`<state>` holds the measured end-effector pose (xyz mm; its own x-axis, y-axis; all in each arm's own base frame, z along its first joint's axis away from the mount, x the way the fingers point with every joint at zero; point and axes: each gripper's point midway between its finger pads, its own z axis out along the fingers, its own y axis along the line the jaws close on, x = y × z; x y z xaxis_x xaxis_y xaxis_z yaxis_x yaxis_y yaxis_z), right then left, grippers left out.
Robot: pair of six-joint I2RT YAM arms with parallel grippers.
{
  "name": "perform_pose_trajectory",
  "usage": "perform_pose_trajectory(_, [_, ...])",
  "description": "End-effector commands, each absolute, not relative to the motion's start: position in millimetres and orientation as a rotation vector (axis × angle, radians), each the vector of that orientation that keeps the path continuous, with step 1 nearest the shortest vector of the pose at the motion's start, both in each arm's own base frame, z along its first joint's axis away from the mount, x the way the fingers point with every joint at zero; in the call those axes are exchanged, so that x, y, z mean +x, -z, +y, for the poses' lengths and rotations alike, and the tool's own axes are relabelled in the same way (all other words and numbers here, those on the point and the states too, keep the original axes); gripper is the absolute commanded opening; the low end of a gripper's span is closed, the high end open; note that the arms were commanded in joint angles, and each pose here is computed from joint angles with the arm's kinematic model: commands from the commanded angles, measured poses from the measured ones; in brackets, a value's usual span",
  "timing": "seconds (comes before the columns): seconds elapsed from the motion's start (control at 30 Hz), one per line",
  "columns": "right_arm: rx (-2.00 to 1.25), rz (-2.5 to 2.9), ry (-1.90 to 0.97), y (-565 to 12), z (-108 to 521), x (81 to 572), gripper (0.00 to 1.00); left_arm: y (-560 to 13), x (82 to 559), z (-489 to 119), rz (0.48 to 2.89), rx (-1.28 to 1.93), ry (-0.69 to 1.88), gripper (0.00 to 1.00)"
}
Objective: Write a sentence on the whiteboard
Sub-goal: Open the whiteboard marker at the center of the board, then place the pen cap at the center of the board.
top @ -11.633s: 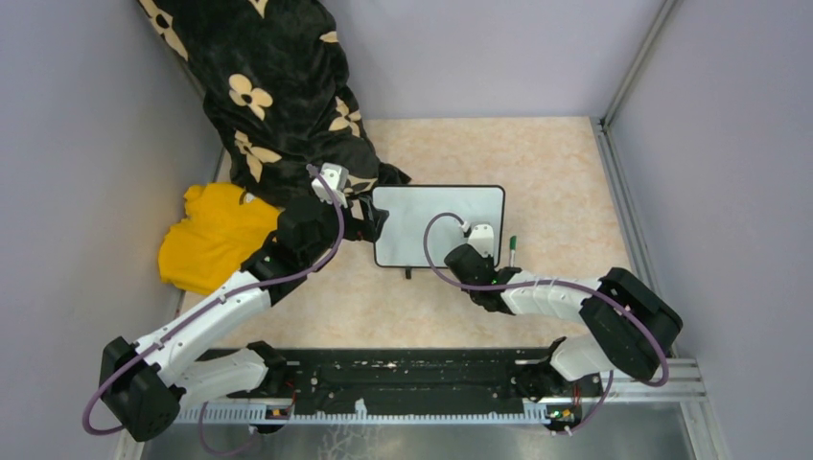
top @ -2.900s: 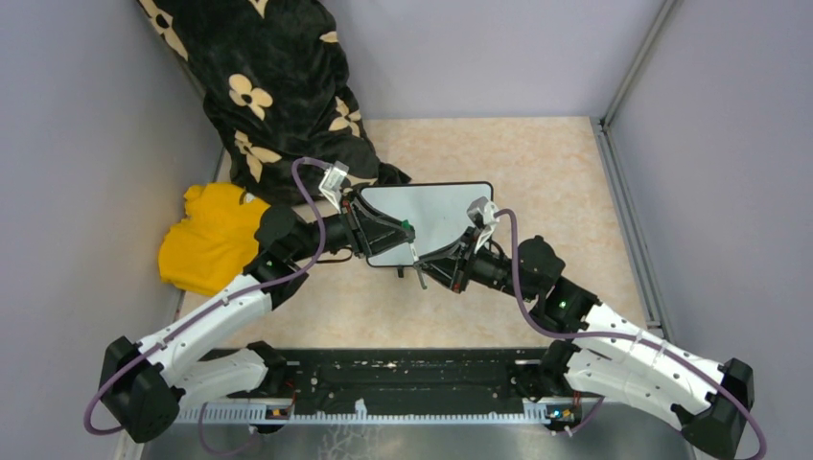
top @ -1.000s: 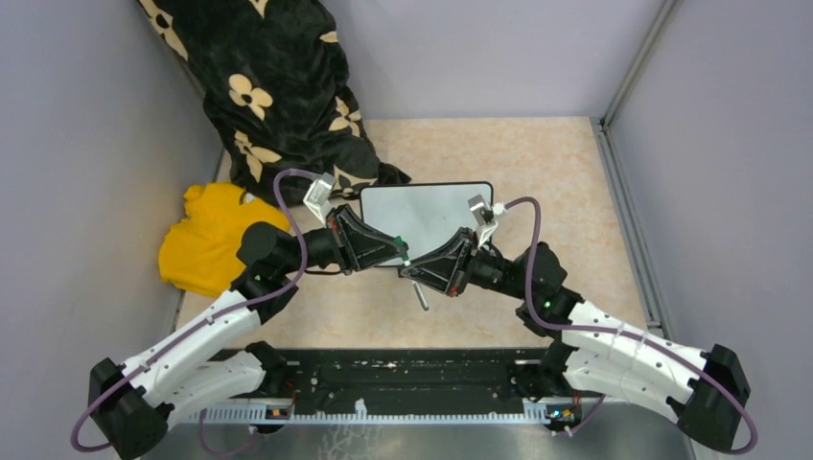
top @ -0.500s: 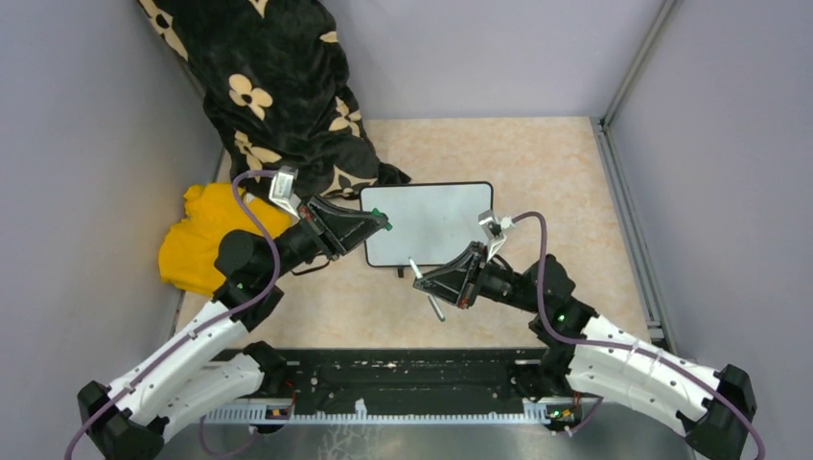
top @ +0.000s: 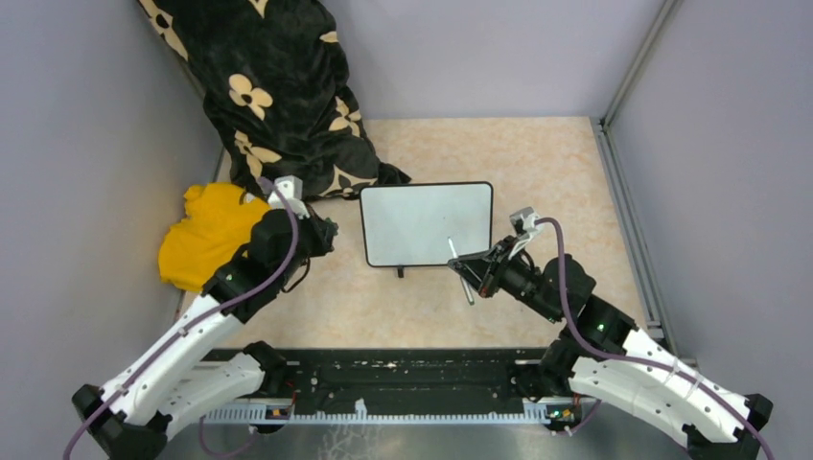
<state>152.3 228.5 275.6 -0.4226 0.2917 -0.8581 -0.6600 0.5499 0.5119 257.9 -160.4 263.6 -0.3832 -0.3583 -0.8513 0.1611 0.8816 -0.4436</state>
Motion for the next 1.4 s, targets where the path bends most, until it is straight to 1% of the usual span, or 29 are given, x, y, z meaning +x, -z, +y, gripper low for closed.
perform_pose_trajectory(0.0, [-0.27, 1.772, -0.847, -262, 201, 172, 0.0, -187, 257, -116, 2.139, -0.103, 0.162, 0.0])
perform_pose_trajectory(0.2, [-0.236, 1.802, -0.843, -250, 199, 173, 0.0, -126, 272, -104, 2.351, -0.179, 0.18, 0.0])
perform_pose_trajectory(0.37, [-0.247, 1.803, -0.841, -249, 199, 172, 0.0, -82, 281, -89, 2.475, -0.236, 0.087, 0.0])
perform_pose_trajectory(0.57, [-0.275, 1.81, -0.859, -247, 204, 170, 0.0, -54, 293, -94, 2.535, -0.309, 0.051, 0.0])
perform_pose_trajectory(0.9, [-0.274, 1.836, -0.86, -238, 203, 167, 0.0, -21, 285, -98, 2.623, -0.297, 0.051, 0.0])
perform_pose_trajectory(1.0, [-0.265, 1.845, -0.858, -234, 203, 168, 0.0, -18, 286, -103, 2.643, -0.287, 0.076, 0.06])
perform_pose_trajectory(1.13, [-0.258, 1.843, -0.865, -234, 204, 168, 0.0, -15, 285, -103, 2.649, -0.295, 0.072, 0.22])
perform_pose_trajectory(1.17, [-0.257, 1.844, -0.864, -234, 204, 168, 0.0, -15, 285, -103, 2.646, -0.303, 0.073, 0.24])
perform_pose_trajectory(1.27, [-0.254, 1.846, -0.859, -233, 204, 169, 0.0, -15, 285, -103, 2.642, -0.308, 0.074, 0.3])
perform_pose_trajectory(1.37, [-0.257, 1.849, -0.86, -232, 205, 169, 0.0, -14, 284, -103, 2.646, -0.31, 0.075, 0.33])
